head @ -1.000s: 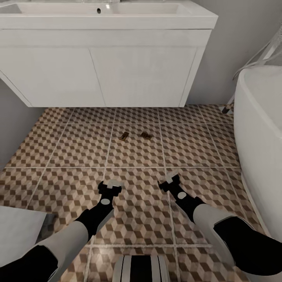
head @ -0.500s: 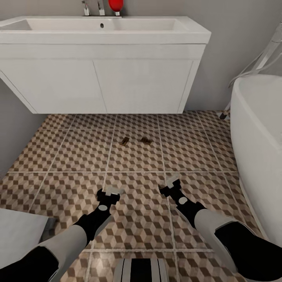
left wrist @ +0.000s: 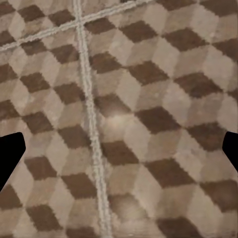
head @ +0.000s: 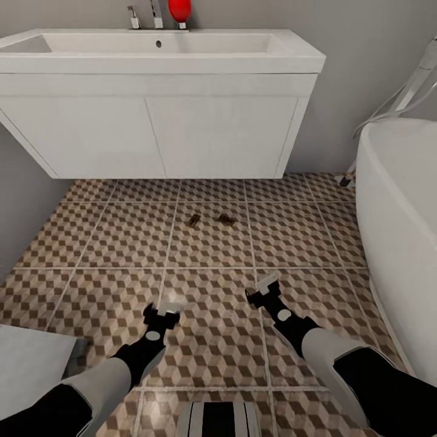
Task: Take the four mousetraps from the cabinet in the bathroom and place them on the bathroom floor. Make sure all four end up on the same floor surface, and ensure that at least two of them are either under or directly next to the same bathroom sink.
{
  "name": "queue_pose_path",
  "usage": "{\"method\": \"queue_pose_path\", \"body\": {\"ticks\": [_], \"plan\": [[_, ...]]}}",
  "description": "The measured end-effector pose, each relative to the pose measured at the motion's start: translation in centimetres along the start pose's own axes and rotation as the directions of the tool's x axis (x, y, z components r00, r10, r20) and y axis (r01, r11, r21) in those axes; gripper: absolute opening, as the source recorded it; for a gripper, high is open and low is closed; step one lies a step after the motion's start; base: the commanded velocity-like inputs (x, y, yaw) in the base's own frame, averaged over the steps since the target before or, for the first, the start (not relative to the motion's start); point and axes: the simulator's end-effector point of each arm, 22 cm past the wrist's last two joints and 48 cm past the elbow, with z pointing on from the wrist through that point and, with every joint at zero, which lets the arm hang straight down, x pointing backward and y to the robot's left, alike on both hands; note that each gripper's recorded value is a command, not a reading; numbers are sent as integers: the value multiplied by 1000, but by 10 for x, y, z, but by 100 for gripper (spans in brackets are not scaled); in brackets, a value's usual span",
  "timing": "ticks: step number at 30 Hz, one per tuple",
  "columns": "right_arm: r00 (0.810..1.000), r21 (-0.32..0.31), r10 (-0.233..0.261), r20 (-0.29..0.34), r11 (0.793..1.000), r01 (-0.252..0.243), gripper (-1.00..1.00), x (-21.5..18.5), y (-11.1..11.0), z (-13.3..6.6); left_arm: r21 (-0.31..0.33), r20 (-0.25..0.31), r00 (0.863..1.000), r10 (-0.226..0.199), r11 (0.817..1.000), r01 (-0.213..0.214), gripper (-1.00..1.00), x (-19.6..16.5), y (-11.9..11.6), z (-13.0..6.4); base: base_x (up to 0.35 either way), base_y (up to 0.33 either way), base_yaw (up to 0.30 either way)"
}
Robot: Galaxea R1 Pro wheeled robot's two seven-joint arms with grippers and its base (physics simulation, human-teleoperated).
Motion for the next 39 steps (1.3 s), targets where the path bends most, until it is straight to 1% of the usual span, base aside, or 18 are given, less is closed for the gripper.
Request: {"method": "queue_pose_path", "body": {"ticks": [9,17,24,29,34,39], "plan": [[1000,-4,3,2,1000,-3,100,4,3,-2,0,-8,1000,1,1000,-1,100,9,-1,-2,0,0,0],[1000,3,0,-8,1000,0,100,-4,-8,-13,1,-7,1000,0,1000,0,100,-4,3,-14,0,0,0],[1000,3,0,-17,1000,0,100,-10,-13,-22,2,-5,1000,-1,1000,1,100,-15,7,-24,0,0,0],[1000,3,0,-18,1000,0,100,-19,-17,-28,2,15,1000,-8,1000,8,100,-26,11,-31,0,0,0],[1000,3,0,-19,1000,0,100,-28,-20,-33,2,22,1000,-12,1000,12,100,-35,14,-39,0,0,0],[1000,2,0,-20,1000,0,100,-36,-23,-39,-1,2,1000,-6,1000,6,100,-30,18,-48,0,0,0]]}}
